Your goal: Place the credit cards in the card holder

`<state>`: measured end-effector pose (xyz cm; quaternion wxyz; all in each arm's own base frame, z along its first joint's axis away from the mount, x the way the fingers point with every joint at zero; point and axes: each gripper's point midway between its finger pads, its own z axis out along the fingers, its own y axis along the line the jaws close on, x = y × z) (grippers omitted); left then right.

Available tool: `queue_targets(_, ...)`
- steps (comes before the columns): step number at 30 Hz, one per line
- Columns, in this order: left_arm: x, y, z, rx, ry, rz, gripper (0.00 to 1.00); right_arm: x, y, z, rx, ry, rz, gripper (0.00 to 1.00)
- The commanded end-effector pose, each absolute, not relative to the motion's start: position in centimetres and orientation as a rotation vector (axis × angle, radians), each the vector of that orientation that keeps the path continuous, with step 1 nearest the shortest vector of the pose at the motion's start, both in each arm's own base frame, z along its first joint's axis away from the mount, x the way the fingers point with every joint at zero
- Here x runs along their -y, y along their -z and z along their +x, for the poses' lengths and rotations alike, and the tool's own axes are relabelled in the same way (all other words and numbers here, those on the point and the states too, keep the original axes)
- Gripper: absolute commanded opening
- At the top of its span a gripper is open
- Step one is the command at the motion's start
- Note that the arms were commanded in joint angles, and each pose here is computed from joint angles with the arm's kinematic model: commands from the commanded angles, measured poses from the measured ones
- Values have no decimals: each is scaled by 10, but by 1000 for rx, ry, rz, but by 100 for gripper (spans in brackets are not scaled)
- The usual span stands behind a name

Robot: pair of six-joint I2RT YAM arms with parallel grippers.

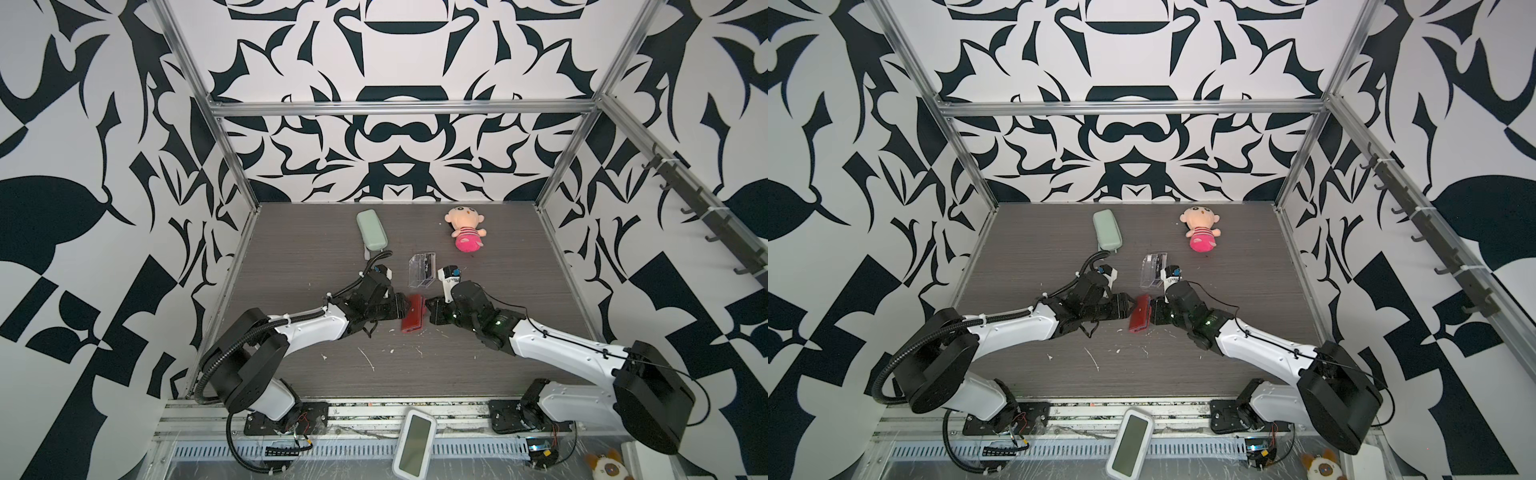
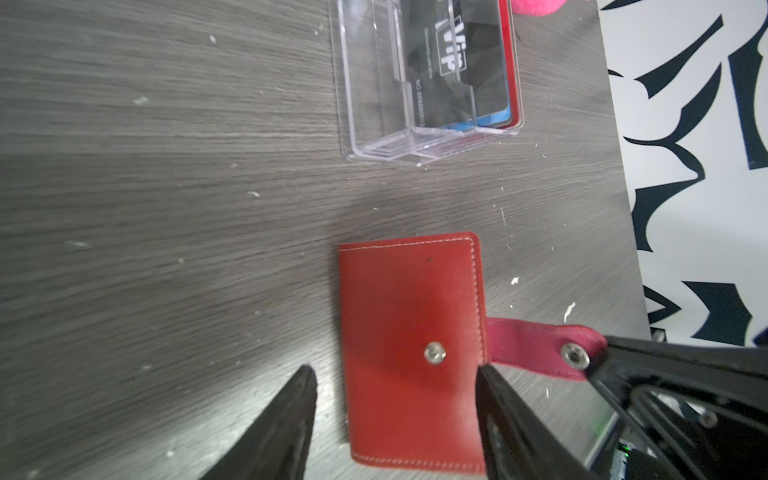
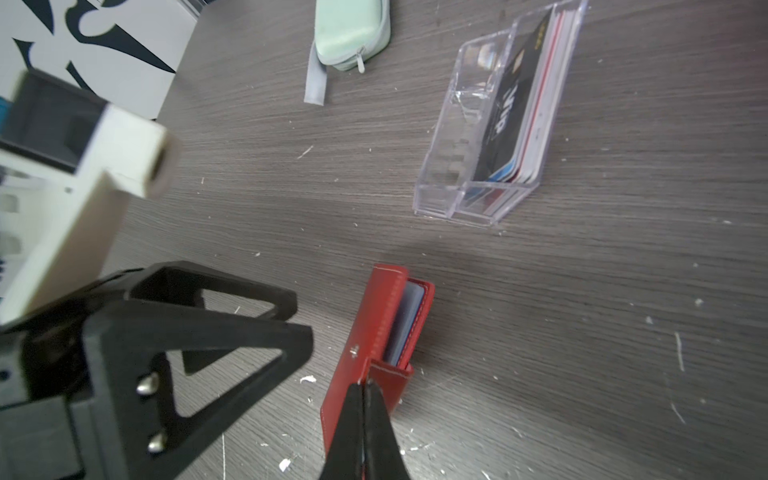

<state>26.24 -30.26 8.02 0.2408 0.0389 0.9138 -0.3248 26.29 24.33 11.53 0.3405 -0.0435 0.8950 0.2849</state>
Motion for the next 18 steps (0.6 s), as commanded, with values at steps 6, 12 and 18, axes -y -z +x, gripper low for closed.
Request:
queue_targets(6,293,-75,257,-2510,835,131,64,-250,-140,274,-2266,-758,-124,0)
queue_targets(12,315,-90,254,-2441,1011,192,70,-263,-152,272,-2232,-854,-154,0)
queue_targets(18,328,-91,252,-2421,1106,216,74,-270,-161,272,-2212,-894,-166,0)
